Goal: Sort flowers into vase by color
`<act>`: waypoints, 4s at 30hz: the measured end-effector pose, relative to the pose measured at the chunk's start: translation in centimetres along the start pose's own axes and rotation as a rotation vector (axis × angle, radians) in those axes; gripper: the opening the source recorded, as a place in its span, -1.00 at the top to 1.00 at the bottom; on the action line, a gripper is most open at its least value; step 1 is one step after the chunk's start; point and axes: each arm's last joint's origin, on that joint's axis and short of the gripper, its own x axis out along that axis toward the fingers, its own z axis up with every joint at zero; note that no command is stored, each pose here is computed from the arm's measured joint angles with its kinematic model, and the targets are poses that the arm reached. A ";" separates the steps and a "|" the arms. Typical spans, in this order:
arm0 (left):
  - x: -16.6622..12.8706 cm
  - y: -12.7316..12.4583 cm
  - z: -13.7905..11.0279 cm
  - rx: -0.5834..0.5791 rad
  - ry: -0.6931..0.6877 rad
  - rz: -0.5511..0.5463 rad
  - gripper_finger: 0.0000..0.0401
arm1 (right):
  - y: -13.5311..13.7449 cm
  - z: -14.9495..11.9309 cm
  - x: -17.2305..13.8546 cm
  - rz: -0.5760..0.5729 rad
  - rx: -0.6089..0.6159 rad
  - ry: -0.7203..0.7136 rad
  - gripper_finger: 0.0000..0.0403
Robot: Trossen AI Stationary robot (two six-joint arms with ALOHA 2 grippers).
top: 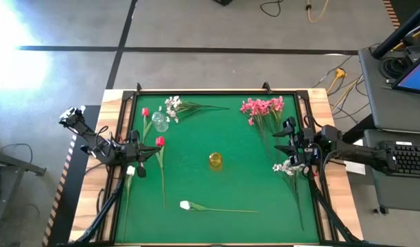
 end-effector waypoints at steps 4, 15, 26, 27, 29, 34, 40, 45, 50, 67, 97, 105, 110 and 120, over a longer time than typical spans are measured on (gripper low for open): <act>0.0 0.0 0.0 0.000 0.000 0.000 1.00 | 0.0 0.0 0.0 0.000 0.000 0.000 -0.01; 0.0 0.0 0.0 0.000 0.000 0.000 1.00 | 0.0 0.0 0.0 0.000 0.000 0.000 -0.01; 0.0 0.0 0.0 0.000 0.000 0.000 1.00 | 0.0 0.0 0.0 0.000 0.000 0.000 -0.01; 0.0 0.0 0.0 0.000 0.000 0.000 1.00 | 0.0 0.0 0.0 0.000 0.000 0.000 -0.01; 0.0 0.0 0.0 0.000 0.000 0.000 1.00 | 0.0 0.0 0.0 0.000 0.000 0.000 -0.01; 0.0 0.0 0.0 0.000 0.000 0.000 1.00 | 0.0 0.0 0.0 0.000 0.000 0.000 -0.01; 0.0 0.0 0.0 0.000 0.000 0.000 1.00 | 0.0 0.0 0.0 0.000 0.000 -0.001 -0.01; 0.0 0.0 0.0 0.000 0.000 0.000 1.00 | 0.0 0.0 0.0 0.000 0.000 0.000 -0.01; 0.0 0.0 0.0 0.000 0.000 0.000 1.00 | 0.0 0.0 0.0 0.000 0.000 0.000 -0.01; 0.0 0.0 0.0 0.000 0.000 0.000 1.00 | 0.0 0.0 0.0 0.000 0.000 0.000 -0.01; 0.0 0.0 0.0 0.065 0.000 0.000 1.00 | -0.4 1.3 0.1 -0.103 0.386 -0.157 -0.01; 0.0 0.0 0.0 0.054 0.000 0.000 1.00 | -1.0 4.3 1.8 -0.175 0.322 -0.140 -0.01; 0.0 0.0 0.0 0.069 -0.001 0.000 1.00 | -1.5 5.2 3.7 -0.185 0.287 -0.048 -0.01; -0.4 0.9 3.4 -0.815 -0.248 -0.060 1.00 | -2.2 5.3 5.8 -0.220 0.327 0.131 -0.01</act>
